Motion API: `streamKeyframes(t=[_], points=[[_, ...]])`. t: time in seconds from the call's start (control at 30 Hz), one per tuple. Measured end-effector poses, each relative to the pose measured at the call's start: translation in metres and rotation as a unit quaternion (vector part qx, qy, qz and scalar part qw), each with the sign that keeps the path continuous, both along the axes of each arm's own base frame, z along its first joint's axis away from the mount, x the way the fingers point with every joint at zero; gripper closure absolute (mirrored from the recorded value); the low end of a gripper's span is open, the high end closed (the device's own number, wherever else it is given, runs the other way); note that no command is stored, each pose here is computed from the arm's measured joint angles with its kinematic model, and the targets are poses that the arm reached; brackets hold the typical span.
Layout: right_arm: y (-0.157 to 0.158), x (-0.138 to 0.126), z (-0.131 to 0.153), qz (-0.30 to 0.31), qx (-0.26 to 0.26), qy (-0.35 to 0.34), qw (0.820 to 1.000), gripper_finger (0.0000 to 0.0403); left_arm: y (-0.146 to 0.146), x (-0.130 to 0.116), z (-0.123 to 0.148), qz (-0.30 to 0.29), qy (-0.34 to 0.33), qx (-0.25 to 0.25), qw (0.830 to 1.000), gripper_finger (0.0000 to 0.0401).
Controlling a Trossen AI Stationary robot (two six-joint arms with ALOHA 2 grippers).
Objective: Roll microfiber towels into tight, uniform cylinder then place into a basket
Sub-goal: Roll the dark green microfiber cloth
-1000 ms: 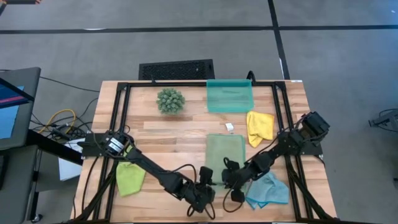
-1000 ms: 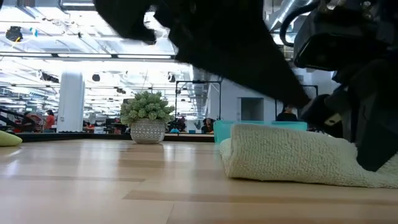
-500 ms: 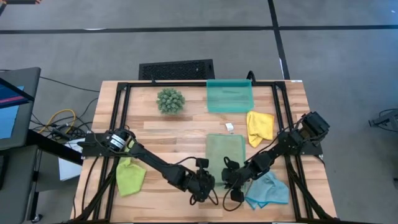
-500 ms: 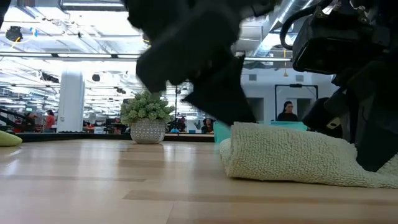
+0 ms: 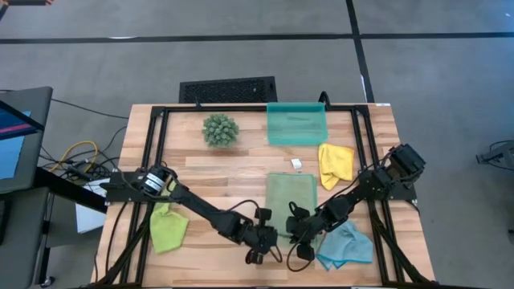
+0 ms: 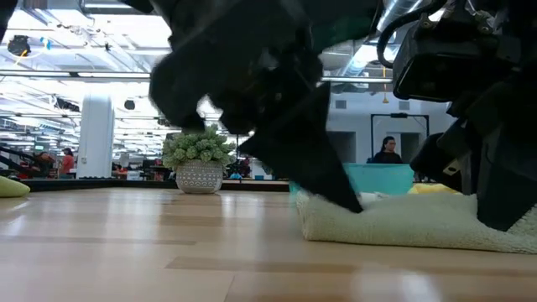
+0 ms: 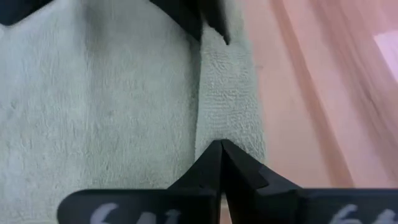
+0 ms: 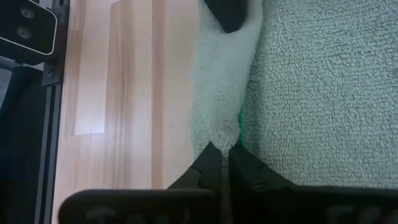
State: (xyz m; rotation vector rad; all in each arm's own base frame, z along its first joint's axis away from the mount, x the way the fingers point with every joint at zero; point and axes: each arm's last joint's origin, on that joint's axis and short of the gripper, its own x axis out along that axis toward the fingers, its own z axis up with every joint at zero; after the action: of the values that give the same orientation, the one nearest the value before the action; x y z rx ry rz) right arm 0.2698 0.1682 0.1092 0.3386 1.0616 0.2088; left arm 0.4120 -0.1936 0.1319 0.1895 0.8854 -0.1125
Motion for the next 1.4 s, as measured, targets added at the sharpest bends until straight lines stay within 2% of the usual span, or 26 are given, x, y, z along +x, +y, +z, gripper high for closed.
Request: streamKeyframes(t=[0.17,0.47,0.57,0.67,0.83,1.1,1.23,1.4], points=[[0.005,-0.003,0.0,0.023,-0.013,-0.009,1.0,0.0363,0.005,0.0,-0.004,0.016,0.019,-0.001,1.0,0.04],[0.008,-0.006,0.003,0.035,-0.013,-0.013,0.999,0.0285,0.006,-0.001,-0.005,0.015,0.028,-0.003,1.0,0.0399],[0.006,-0.011,0.01,0.032,-0.017,-0.005,0.999,0.0272,0.006,-0.001,-0.005,0.015,0.028,-0.003,0.999,0.0399],[0.004,-0.022,0.022,0.026,-0.037,0.006,0.999,0.0277,0.006,-0.001,-0.006,0.015,0.03,-0.002,0.999,0.0399],[0.002,-0.041,0.037,-0.014,-0.076,0.029,0.997,0.0321,0.006,-0.001,-0.006,0.015,0.031,-0.002,0.999,0.0399],[0.022,-0.062,0.051,0.002,-0.059,0.01,0.998,0.0387,0.007,0.0,-0.006,0.016,0.026,-0.003,1.0,0.0399],[0.028,-0.067,0.051,0.002,-0.052,0.015,0.999,0.0377,0.006,0.0,-0.007,0.015,0.026,-0.003,1.0,0.0399],[0.029,-0.065,0.043,0.009,-0.042,0.036,0.998,0.0314,0.006,-0.001,-0.007,0.014,0.03,-0.002,0.999,0.0399]])
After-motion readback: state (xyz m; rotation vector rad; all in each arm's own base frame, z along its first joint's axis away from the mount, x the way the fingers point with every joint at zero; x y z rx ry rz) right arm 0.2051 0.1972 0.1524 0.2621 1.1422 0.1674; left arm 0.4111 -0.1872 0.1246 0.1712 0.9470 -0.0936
